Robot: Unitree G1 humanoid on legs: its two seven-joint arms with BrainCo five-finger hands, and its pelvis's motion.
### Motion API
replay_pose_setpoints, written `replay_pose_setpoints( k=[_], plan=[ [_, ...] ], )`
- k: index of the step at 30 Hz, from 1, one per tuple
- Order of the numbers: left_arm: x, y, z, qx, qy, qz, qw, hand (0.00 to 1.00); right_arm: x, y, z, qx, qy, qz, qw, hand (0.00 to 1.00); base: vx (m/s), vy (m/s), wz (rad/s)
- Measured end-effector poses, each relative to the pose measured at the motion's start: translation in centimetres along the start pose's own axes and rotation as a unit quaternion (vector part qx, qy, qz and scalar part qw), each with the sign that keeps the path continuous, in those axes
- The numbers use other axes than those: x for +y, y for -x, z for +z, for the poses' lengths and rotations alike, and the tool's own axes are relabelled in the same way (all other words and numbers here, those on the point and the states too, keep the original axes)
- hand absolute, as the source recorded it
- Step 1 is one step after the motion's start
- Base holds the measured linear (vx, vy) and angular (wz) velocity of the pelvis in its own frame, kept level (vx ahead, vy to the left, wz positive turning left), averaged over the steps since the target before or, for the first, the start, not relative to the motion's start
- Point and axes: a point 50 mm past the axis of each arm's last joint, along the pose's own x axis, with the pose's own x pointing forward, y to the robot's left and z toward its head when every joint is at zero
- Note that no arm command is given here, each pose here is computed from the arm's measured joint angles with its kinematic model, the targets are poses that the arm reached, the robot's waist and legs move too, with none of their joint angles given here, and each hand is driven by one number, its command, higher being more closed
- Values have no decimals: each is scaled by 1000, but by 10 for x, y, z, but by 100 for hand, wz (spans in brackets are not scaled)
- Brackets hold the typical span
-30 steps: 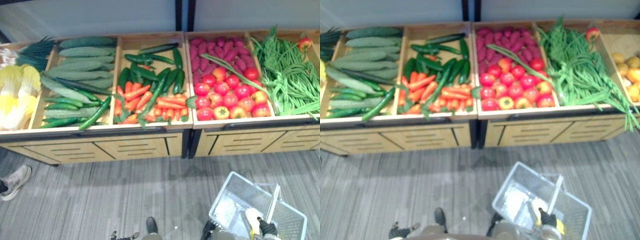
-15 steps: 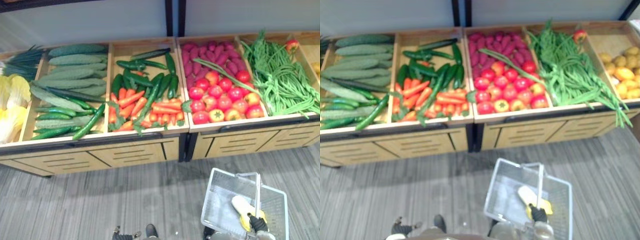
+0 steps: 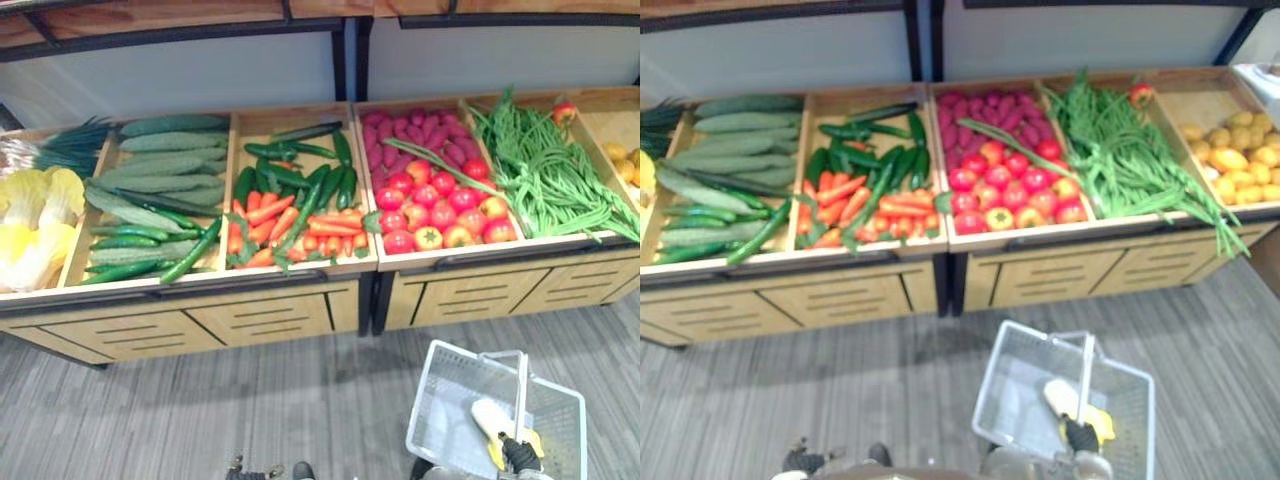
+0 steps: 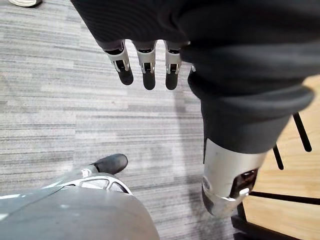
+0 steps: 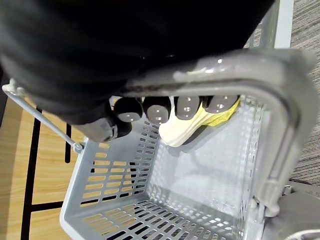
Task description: Pick vegetable in the basket
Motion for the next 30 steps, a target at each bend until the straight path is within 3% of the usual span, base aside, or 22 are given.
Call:
replay_pose_setpoints(
  k=[17,22,30],
  plan=[
    [3,4,-16,25,19,7,999,0,-5,0,0,0,7,-10,1000,100,63,-59,4],
    [-5,6,-17,27,17,-1,999,0,-10,-1,-3,16,-9,-29,999,100,266,157,-51],
    [6,0,-7,10,-11,8,1000,0,13,-3,6,3,-7,-2,1000,100,95,169,-30]
  ],
)
